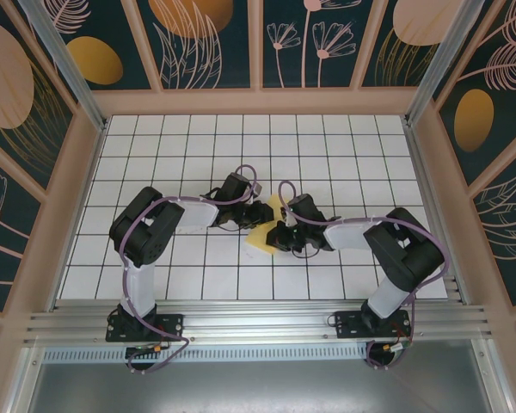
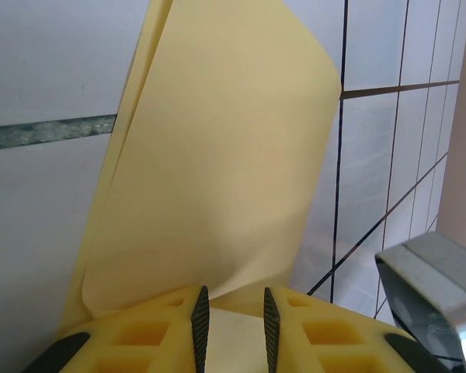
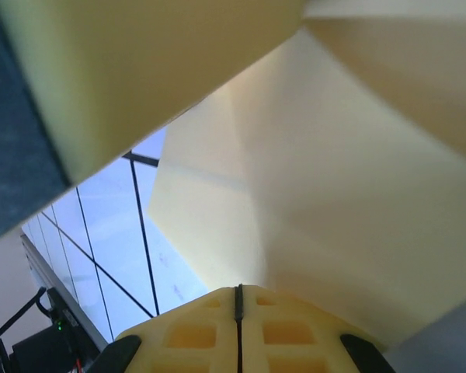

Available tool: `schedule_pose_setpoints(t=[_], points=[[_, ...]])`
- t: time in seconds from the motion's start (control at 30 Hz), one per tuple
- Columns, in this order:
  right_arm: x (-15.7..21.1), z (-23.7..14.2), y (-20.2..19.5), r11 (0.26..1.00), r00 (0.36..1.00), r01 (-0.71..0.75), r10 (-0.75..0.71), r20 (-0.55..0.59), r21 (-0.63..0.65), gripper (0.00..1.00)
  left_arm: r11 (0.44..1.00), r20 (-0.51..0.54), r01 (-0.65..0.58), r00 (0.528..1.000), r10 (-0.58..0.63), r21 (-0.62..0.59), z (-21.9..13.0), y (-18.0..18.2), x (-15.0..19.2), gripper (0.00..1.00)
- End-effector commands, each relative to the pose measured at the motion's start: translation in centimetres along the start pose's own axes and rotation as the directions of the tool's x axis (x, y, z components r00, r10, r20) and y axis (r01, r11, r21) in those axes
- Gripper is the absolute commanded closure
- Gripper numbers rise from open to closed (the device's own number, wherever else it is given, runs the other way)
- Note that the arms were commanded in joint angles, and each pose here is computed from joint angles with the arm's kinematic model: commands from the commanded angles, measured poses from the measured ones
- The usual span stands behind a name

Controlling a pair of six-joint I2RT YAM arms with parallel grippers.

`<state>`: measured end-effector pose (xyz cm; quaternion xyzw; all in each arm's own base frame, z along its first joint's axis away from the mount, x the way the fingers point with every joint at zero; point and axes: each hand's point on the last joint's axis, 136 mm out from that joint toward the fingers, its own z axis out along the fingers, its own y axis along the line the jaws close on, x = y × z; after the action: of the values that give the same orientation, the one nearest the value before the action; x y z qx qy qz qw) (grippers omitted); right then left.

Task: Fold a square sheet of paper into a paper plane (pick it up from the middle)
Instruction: Fold the triangle a second time at the center of the table.

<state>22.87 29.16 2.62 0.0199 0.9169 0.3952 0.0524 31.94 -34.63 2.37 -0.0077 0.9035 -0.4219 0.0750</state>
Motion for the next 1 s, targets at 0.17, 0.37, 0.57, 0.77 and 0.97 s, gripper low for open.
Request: schedule_pose_setpoints(t=[0.17, 0.37, 0.57, 0.77, 0.97], points=[[1.7, 0.4, -3.1, 0.994, 0.999, -0.025, 0.030, -0.044, 0.110, 0.93, 0.995, -0.010, 0.036, 0.999, -0.037, -0.095, 0.1, 2.6, 1.0, 0.71], [2.5, 1.0, -4.4, 0.991, 0.994, -0.069, 0.078, -0.075, 0.111, 0.95, 0.996, -0.001, 0.021, 1.000, -0.022, -0.082, -0.2, 1.9, 0.6, 0.70], [2.8, 1.1, -5.1, 0.987, 0.992, -0.093, 0.104, -0.077, 0.129, 0.97, 1.000, 0.052, -0.022, 0.998, 0.022, 0.005, -2.3, -2.2, -0.8, 0.66], [2.4, 1.0, -5.0, 0.987, 0.993, -0.091, 0.100, -0.064, 0.131, 0.98, 0.994, 0.016, 0.004, 1.000, -0.005, 0.110, -2.8, -4.4, -0.2, 0.71], [2.1, 1.0, -4.8, 0.988, 0.994, -0.090, 0.098, -0.055, 0.129, 1.00, 0.991, -0.031, 0.040, 0.999, -0.036, 0.129, -2.0, -3.7, 0.9, 0.76]])
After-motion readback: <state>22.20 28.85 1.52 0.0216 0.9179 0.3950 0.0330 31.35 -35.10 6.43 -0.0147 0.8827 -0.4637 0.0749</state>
